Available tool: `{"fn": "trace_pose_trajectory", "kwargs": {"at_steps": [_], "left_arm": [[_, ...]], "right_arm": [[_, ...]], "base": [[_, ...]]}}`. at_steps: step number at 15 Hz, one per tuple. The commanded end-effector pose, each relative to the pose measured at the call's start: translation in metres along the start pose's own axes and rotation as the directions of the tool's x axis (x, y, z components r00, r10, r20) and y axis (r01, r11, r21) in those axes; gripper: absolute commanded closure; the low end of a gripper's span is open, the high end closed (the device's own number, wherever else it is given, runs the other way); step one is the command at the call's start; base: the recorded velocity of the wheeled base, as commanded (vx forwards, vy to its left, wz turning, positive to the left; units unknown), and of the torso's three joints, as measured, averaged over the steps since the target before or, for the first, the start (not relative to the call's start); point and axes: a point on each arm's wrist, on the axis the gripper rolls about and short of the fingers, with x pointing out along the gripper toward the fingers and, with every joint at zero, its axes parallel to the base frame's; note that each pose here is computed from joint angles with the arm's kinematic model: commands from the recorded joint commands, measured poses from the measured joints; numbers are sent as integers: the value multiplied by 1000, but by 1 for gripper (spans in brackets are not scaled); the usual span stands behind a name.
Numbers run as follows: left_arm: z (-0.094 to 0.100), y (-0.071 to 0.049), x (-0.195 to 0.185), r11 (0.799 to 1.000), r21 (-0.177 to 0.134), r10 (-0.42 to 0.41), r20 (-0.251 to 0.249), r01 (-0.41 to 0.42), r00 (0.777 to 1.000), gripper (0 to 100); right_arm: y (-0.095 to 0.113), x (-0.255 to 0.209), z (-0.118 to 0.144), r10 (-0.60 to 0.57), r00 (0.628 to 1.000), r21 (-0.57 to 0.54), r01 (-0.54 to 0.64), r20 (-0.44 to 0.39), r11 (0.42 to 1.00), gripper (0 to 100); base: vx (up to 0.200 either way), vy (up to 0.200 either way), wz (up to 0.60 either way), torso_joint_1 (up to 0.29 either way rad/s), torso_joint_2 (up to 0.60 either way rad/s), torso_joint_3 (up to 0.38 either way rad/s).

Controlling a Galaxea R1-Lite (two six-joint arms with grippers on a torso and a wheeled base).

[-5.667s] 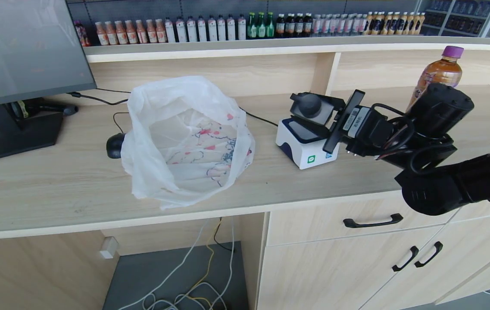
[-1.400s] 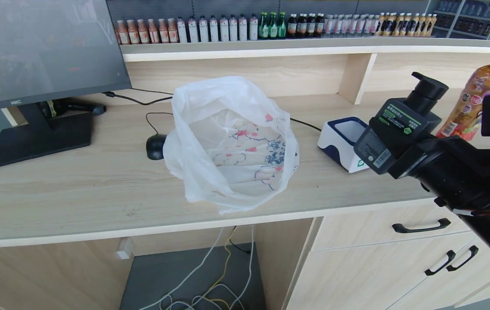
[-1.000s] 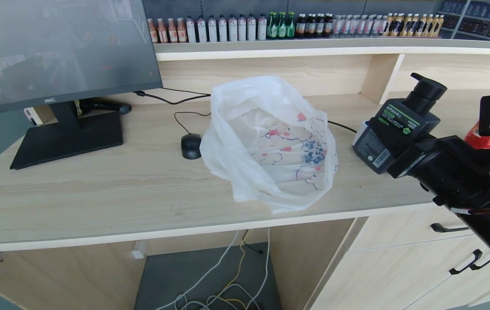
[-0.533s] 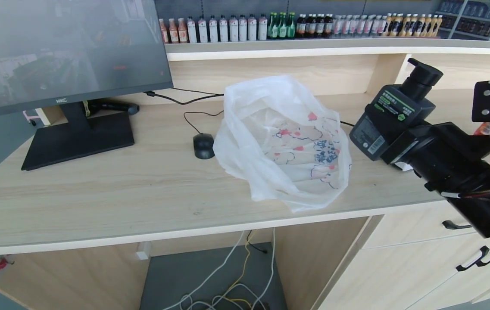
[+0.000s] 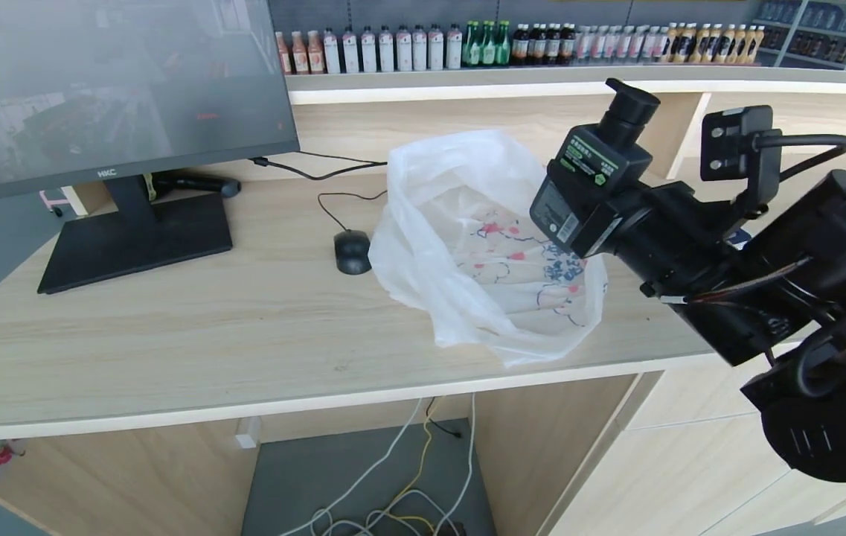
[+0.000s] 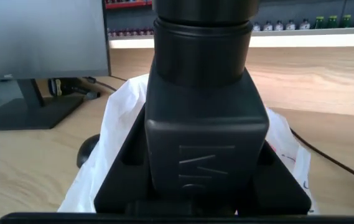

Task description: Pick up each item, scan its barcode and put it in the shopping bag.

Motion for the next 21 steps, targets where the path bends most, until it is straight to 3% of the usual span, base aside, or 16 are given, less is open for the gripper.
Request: {"fn": "trace_pose_trajectory", "kwargs": {"at_steps": [1,5,10,21], "left_arm": [[0,0,0,1000,0,0,1,0,1000,0],[0,0,0,1000,-1,0,1,0,1000,0],[0,0,0,1000,0,0,1,0,1000,0],[0,0,0,1000,0,0,1,0,1000,0]], "right_arm": [[7,28,-10,19,999,9,-19,-26,1000,100],[7,58,3,23,996,11,-22,-81,1000,100],[9,91,1,27,993,12,-25,-119,1000,100],[16,115,-51,45,977,9,-44,-209,999,100]], "base": [[0,0,0,0,0,0],[0,0,0,0,0,0],[0,0,0,0,0,0],[0,0,0,0,0,0]]}}
